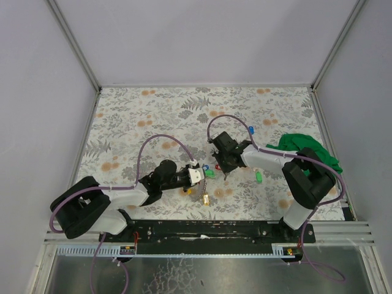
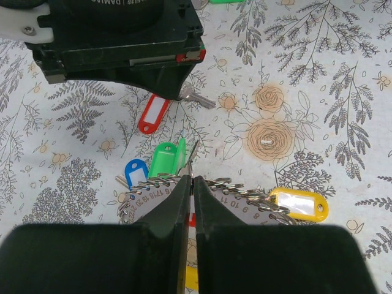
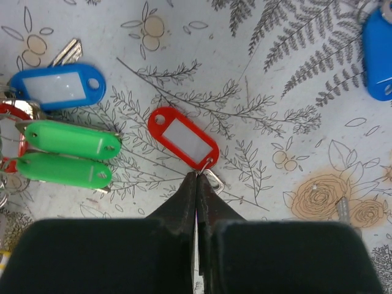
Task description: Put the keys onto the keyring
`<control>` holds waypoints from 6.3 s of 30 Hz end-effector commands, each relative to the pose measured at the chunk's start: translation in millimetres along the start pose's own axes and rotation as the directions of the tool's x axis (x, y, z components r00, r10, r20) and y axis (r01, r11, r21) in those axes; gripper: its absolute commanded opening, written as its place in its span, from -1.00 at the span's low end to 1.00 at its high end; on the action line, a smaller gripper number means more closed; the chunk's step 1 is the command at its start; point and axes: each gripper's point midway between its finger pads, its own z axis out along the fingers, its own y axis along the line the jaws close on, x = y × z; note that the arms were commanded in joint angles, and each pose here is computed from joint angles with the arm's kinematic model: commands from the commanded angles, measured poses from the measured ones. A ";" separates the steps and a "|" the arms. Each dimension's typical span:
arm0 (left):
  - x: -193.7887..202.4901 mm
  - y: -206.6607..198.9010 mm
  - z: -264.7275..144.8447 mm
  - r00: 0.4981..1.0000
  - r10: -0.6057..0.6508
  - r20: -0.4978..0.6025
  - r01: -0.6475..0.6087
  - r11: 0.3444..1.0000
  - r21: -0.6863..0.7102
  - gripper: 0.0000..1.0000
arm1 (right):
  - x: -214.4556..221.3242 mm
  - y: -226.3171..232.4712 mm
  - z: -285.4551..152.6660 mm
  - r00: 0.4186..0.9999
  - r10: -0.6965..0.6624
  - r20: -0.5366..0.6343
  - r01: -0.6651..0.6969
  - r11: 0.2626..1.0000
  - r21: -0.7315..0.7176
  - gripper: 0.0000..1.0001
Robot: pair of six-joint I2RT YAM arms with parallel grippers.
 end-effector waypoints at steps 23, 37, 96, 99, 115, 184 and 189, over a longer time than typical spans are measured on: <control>-22.0 6.4 3.2 0.997 0.019 0.079 -0.017 1.000 -0.025 -1.00 | -35.8 -10.6 -25.1 0.912 0.117 0.392 -0.152 0.987 0.060 -0.49; -23.0 6.3 3.3 0.997 0.018 0.081 -0.017 1.000 -0.023 -1.00 | -25.3 -8.0 -8.2 0.916 0.100 0.388 -0.139 0.988 0.074 -0.61; -43.0 -9.9 -4.7 0.976 0.130 0.177 -0.144 0.987 0.071 -1.00 | -4.2 86.4 -109.4 0.404 -0.534 0.743 0.847 0.525 -0.083 -1.00; -44.5 -12.5 -6.9 0.975 0.128 0.185 -0.144 0.986 0.080 -1.00 | -4.9 89.6 -107.2 0.407 -0.535 0.740 0.854 0.510 -0.101 -1.00; -41.4 -19.8 -3.7 0.978 0.112 0.174 -0.135 0.982 0.132 -1.00 | -11.1 90.5 -112.8 0.298 -0.548 0.781 0.881 0.473 -0.004 -1.00; -41.7 -20.7 -0.1 0.980 0.098 0.171 -0.124 0.981 0.149 -1.00 | 1.6 97.6 -103.8 0.241 -0.584 0.775 0.912 0.409 0.023 -1.00; -42.2 -21.1 0.0 0.980 0.097 0.174 -0.124 0.980 0.152 -1.00 | 1.5 98.5 -102.3 0.243 -0.583 0.775 0.914 0.406 0.019 -1.00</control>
